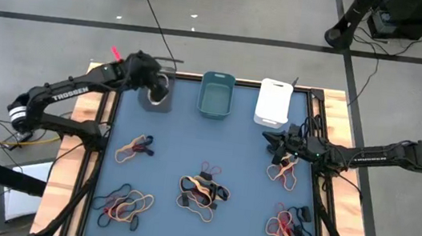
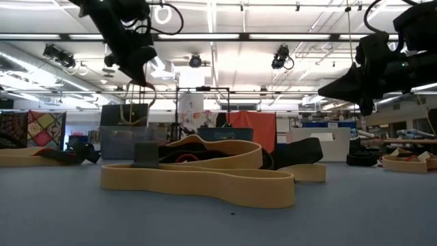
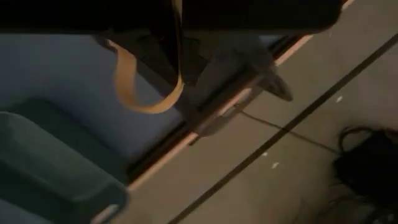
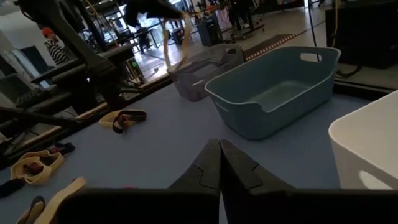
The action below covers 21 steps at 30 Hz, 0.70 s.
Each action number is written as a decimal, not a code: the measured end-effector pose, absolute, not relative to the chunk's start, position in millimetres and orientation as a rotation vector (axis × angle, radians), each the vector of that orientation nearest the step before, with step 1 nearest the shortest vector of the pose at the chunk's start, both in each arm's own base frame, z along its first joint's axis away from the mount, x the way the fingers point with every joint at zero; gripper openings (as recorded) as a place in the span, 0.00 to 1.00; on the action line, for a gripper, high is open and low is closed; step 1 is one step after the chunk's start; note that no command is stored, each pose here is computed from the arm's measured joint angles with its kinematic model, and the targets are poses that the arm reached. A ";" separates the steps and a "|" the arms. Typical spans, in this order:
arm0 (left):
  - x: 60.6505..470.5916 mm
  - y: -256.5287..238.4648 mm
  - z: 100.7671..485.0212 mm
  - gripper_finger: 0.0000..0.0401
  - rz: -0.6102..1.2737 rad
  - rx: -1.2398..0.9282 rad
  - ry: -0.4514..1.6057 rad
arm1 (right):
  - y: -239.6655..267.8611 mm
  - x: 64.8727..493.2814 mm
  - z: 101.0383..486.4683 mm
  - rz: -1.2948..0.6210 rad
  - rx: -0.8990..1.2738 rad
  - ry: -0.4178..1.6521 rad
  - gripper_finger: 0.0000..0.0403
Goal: Sort rubber bands into baskets
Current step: Put the yellow rubber band into the black bin
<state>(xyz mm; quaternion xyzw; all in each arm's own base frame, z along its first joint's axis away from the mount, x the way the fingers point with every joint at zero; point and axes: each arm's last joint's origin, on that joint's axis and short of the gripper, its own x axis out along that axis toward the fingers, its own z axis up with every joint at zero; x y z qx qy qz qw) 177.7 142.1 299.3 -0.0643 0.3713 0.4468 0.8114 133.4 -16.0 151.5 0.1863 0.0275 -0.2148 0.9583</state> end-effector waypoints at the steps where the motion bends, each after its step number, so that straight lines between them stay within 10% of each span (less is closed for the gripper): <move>1: 176.1 146.1 297.5 0.01 0.970 -0.146 0.803 | -16.0 133.5 151.3 -0.436 0.377 0.058 0.02; 21: 187.0 179.8 240.6 0.21 0.973 -0.186 1.103 | -15.3 139.1 139.3 -0.422 0.364 0.161 0.05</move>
